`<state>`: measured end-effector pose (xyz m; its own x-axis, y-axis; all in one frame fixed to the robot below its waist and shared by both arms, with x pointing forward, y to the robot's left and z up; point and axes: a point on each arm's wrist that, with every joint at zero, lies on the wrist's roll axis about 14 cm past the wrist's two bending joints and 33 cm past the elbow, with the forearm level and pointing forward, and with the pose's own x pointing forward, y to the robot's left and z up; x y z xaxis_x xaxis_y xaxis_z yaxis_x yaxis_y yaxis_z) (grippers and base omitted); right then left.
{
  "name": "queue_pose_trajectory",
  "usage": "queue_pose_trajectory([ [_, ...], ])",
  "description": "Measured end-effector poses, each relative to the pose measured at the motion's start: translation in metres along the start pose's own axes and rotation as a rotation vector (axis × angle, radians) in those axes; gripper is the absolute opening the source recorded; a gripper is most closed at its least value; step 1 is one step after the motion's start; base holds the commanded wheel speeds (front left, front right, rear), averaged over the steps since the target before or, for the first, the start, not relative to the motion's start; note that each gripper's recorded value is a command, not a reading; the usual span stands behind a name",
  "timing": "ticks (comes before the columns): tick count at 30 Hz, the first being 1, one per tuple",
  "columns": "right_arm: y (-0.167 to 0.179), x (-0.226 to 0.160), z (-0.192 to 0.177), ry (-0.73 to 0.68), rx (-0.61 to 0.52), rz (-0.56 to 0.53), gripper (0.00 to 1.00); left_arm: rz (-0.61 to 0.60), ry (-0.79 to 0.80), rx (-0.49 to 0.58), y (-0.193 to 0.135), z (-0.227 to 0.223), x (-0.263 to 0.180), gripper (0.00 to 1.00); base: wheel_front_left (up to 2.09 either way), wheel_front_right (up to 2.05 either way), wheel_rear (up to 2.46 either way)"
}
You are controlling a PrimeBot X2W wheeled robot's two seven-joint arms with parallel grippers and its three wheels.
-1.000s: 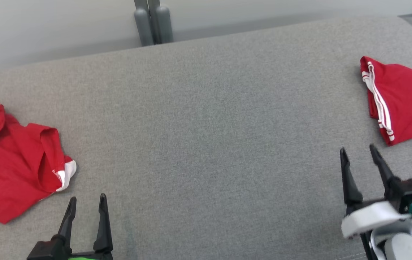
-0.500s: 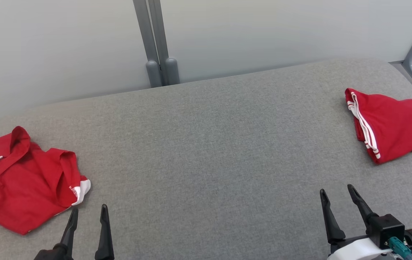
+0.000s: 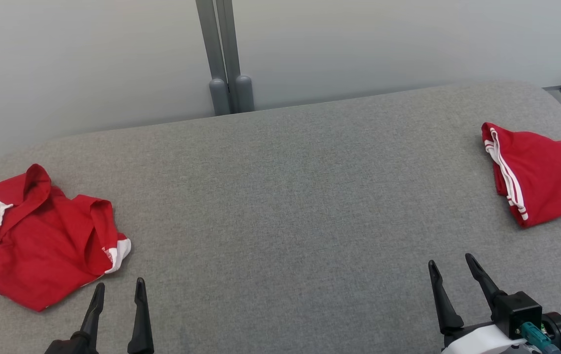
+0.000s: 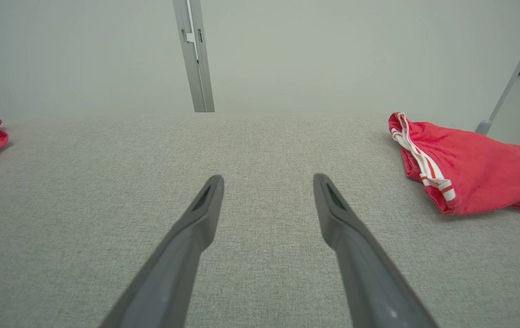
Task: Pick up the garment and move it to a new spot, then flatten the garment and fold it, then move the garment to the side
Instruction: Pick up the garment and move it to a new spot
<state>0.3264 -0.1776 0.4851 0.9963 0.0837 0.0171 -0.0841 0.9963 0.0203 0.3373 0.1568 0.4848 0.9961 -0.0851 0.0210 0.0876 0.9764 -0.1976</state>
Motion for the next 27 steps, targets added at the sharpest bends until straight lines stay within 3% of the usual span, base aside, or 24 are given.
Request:
queue_pose_trajectory([
  [16,0.024,0.012,-0.002,0.007,0.021,0.076,1.0,0.087,-0.02,0.007,0.026,0.006,-0.017,1.0,0.0,0.0,0.0],
  [27,0.096,0.036,0.0,0.003,0.037,0.299,1.0,0.314,-0.049,0.014,0.085,0.014,-0.07,1.0,0.0,0.0,0.0],
])
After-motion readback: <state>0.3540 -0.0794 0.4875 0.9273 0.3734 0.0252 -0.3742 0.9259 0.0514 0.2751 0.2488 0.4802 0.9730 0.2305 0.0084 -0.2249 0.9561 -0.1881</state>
